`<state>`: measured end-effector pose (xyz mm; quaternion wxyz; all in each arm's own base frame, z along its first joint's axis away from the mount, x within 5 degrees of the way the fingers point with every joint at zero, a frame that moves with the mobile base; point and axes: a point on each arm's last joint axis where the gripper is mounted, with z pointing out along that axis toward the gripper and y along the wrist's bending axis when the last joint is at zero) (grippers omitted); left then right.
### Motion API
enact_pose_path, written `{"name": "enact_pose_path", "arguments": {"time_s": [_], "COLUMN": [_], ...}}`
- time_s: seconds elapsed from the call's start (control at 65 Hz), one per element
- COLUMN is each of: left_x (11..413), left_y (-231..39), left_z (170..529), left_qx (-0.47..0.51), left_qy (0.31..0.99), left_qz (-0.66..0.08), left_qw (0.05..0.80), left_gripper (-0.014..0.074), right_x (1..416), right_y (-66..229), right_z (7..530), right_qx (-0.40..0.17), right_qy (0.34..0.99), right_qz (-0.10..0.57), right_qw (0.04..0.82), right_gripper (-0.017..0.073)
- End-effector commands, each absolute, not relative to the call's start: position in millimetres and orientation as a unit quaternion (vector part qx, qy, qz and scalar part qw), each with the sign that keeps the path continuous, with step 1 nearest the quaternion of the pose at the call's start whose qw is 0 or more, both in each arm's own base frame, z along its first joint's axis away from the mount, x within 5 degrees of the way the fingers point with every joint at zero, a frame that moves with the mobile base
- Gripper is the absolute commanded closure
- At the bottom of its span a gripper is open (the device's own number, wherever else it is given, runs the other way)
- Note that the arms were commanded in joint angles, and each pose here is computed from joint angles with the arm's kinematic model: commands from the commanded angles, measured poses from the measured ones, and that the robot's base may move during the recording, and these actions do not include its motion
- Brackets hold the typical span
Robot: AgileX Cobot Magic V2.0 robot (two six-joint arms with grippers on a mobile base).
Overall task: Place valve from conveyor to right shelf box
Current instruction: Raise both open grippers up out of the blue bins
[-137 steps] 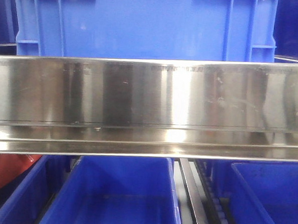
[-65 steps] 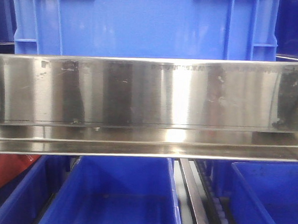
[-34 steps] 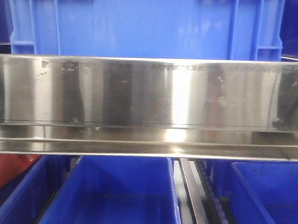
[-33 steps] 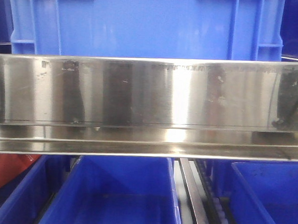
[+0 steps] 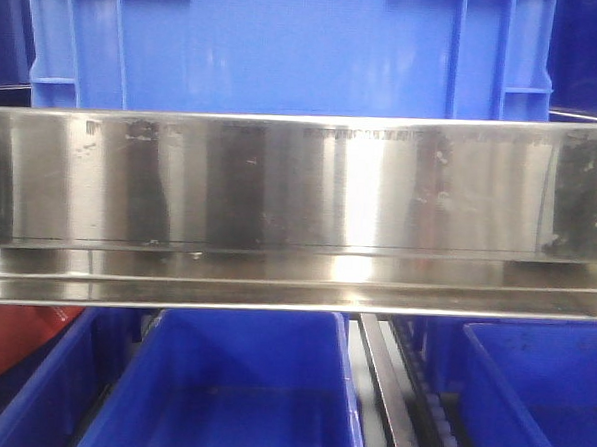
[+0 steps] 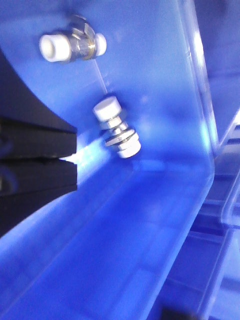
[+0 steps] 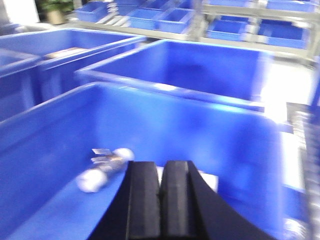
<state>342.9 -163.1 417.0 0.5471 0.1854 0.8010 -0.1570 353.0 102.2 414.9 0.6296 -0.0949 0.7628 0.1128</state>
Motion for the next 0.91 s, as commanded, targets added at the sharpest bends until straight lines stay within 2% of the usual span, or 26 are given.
{"name": "enact_pose_path", "arguments": {"time_s": [0.0,0.092,0.246,0.538,0.892], "left_x": [329,313,281,196,113], "left_y": [-155,-147,-131,-88,-52], "left_z": [435,435,414,363,332], "left_qx": [0.172,0.162,0.15,0.135,0.13], "left_qy": [0.776,0.763,0.759,0.759,0.724], "left_qz": [-0.165,-0.17,-0.17,-0.162,-0.172], "left_qw": [0.584,0.603,0.611,0.616,0.655], "left_gripper": [0.0704,0.0704,0.0704,0.0704,0.0704], "right_x": [336,316,284,207,128], "right_y": [85,69,51,35,21], "right_z": [431,434,422,382,344], "right_qx": [-0.078,-0.064,-0.048,-0.041,-0.037], "right_qy": [0.748,0.746,0.742,0.736,0.702], "right_qz": [0.108,0.097,0.083,0.078,0.08], "right_qw": [0.65,0.656,0.664,0.671,0.706], "right_gripper": [0.0721,0.0721,0.0721,0.0721,0.0721]}}
